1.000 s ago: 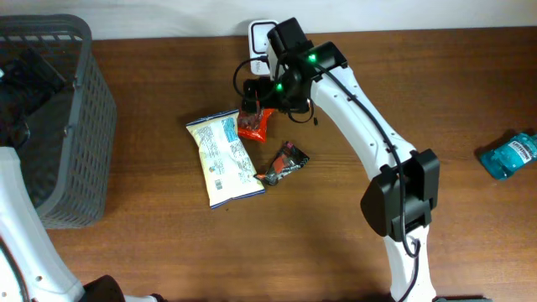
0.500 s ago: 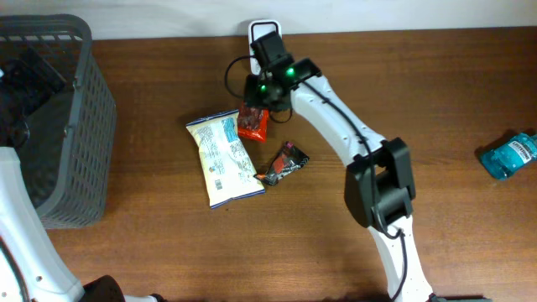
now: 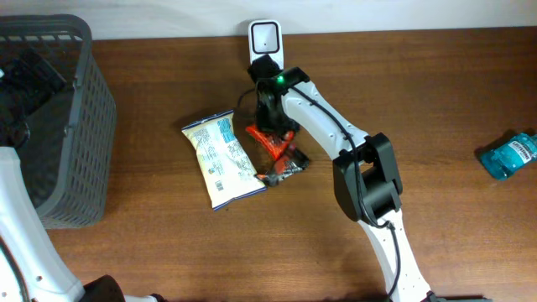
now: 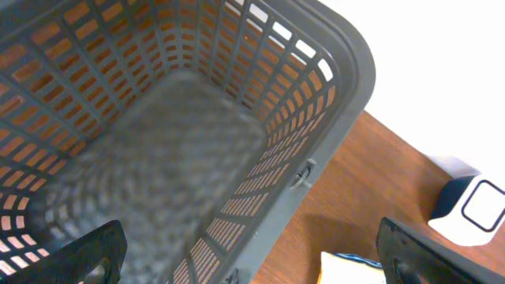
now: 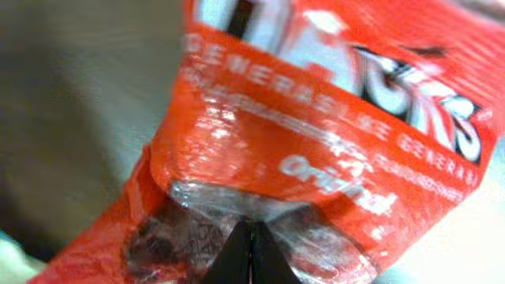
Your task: Scan the item barcode
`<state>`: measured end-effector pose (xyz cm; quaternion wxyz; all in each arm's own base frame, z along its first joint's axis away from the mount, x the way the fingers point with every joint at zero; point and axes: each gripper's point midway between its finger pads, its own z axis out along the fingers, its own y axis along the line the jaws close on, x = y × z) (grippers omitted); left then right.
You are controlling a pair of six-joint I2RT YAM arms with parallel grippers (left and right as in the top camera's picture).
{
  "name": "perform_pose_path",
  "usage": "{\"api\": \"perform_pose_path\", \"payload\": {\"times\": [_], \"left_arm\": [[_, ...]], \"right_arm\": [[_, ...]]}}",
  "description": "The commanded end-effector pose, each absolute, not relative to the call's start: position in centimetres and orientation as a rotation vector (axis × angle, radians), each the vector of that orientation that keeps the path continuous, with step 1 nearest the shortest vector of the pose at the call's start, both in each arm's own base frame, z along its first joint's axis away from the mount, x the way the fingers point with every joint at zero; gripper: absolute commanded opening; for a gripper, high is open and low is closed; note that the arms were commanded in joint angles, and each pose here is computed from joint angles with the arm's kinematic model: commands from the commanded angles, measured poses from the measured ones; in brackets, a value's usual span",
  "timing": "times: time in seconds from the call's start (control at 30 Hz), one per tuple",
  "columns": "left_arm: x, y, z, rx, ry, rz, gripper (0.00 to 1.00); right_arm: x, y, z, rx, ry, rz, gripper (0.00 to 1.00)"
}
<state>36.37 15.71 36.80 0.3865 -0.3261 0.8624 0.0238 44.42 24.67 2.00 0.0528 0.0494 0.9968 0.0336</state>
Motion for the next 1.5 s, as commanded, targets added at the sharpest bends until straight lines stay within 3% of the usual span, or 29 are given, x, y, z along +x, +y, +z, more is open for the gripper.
{"api": "perform_pose_path", "payload": {"times": [0.0,0.1,0.13,0.17,0.23,0.27,0.37,0.5,0.67,0.8,0.97,1.27,1.47], "left_arm": [[36.4,15.9,37.2,-0.842,2.178,0.062,0.99],[36.4,15.9,37.2,-0.842,2.178,0.062,0.99],[36.4,15.9,37.2,-0.842,2.178,0.062,0.99],[36.4,15.9,37.2,-0.842,2.178,0.062,0.99],[36.4,15.9,37.2,-0.842,2.178,0.062,0.99],[36.4,15.9,37.2,-0.842,2.178,0.062,0.99],[36.4,15.9,37.2,-0.842,2.178,0.062,0.99],[36.4,15.9,37.2,-0.842,2.178,0.062,0.99],[36.4,15.9,37.2,-0.842,2.178,0.062,0.99],[36.4,15.9,37.2,-0.842,2.178,0.062,0.99],[36.4,15.9,37.2,-0.842,2.178,0.062,0.99],[36.4,15.9,37.2,-0.842,2.178,0.062,0.99],[37.1,13.7,37.2,-0.779,2.203,-0.099,0.99]], "right_arm": [[42.1,22.8,1.3,0.158,3.119,-0.018,0.04],[43.2,22.6,5.7,0.079,3.050,0.043,0.05],[44.1,22.3,7.5,0.022,3.007,0.069,0.11],[45.0,21.5,9.0,-0.008,2.966,0.062,0.21],[46.6,18.3,10.7,-0.006,2.917,-0.005,0.53],[46.9,16.7,10.5,-0.008,2.930,-0.023,0.60],[45.2,12.7,9.5,0.072,3.050,-0.081,0.50],[43.0,11.7,10.8,0.139,3.134,0.002,0.84],[41.0,10.9,15.8,0.137,3.089,-0.007,0.99],[38.1,9.5,17.7,0.139,3.140,-0.090,0.99],[37.7,9.5,18.9,0.138,3.117,-0.064,0.99],[36.2,7.5,25.7,0.133,2.914,-0.101,0.99],[36.3,1.3,24.5,0.271,2.947,-0.214,0.99]]}}
